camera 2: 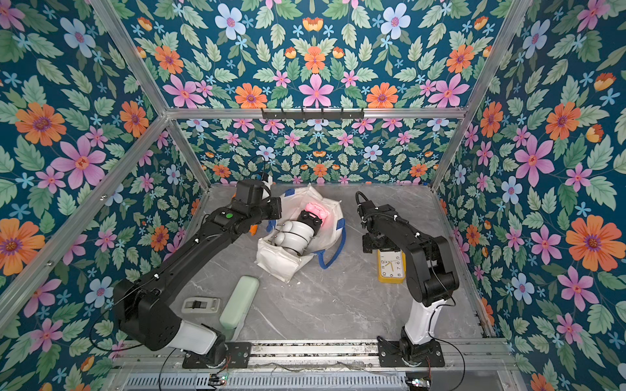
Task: Take the alarm clock out of the canvas bag
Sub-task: Place the alarm at the center of the board, then pick up the alarm from the canvas bag, then place the alarm at the center of the board.
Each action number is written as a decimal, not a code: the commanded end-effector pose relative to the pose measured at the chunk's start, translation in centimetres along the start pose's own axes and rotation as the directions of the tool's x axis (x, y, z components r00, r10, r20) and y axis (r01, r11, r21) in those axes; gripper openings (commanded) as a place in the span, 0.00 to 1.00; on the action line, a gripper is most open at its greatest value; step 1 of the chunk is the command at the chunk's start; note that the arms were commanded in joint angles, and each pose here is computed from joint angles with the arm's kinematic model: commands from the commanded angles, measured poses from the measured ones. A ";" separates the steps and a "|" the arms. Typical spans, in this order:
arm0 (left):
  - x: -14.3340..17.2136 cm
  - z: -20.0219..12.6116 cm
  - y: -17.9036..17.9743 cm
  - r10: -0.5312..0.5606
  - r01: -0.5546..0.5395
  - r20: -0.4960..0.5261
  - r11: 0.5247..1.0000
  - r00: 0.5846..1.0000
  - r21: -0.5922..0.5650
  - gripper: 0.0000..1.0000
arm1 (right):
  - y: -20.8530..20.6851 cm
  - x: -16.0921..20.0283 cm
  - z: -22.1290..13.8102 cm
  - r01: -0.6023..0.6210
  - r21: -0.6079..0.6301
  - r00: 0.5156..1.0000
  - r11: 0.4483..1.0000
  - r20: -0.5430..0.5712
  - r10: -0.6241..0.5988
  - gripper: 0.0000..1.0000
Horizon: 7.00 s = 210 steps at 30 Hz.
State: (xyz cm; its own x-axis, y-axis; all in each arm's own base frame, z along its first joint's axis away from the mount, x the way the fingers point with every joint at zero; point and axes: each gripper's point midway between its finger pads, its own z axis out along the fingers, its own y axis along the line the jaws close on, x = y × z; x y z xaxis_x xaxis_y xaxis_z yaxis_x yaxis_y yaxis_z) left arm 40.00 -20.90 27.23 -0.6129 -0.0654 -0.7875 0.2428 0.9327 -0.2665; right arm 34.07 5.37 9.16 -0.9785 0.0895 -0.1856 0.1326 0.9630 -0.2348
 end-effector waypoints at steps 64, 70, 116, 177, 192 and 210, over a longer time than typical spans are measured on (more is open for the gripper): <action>-0.4 -0.4 -4.6 0.246 -0.232 -0.031 0.944 0.969 0.235 0.00 | 24.5 -8.8 -13.5 0.728 -0.217 0.539 0.650 0.767 -0.348 0.40; -0.7 -0.7 -4.7 0.246 -0.233 -0.024 0.943 0.969 0.239 0.00 | 23.9 -9.7 -13.0 0.723 -0.161 0.518 0.672 0.770 -0.373 0.37; -0.7 0.1 -4.3 0.222 -0.210 -0.032 0.953 0.974 0.217 0.00 | 24.3 -8.2 -13.6 0.767 -0.284 0.554 0.575 0.745 -0.371 0.00; -3.2 0.1 -0.9 0.121 -0.121 -0.001 0.991 0.993 0.059 0.00 | -1.7 -6.9 -30.9 0.361 -0.521 0.719 0.773 0.684 0.126 0.00; -2.6 0.5 -0.9 0.112 -0.111 -0.023 0.992 0.993 0.067 0.00 | -0.6 -15.0 -17.2 0.076 -0.553 0.851 0.830 0.470 0.235 0.00; -1.7 1.1 -0.9 0.105 -0.101 -0.049 0.992 0.993 0.081 0.00 | 4.6 -17.1 -6.8 -0.060 -0.646 0.941 0.761 0.218 0.259 0.00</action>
State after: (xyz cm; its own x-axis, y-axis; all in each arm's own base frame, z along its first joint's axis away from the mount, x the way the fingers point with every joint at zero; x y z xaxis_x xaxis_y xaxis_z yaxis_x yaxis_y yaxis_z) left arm 41.19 -21.56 27.14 -0.6515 0.0695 -0.7555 0.3458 0.9135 -0.2141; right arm 49.57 9.46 17.33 -0.8639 0.2545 -0.4347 0.0632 0.9109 0.4077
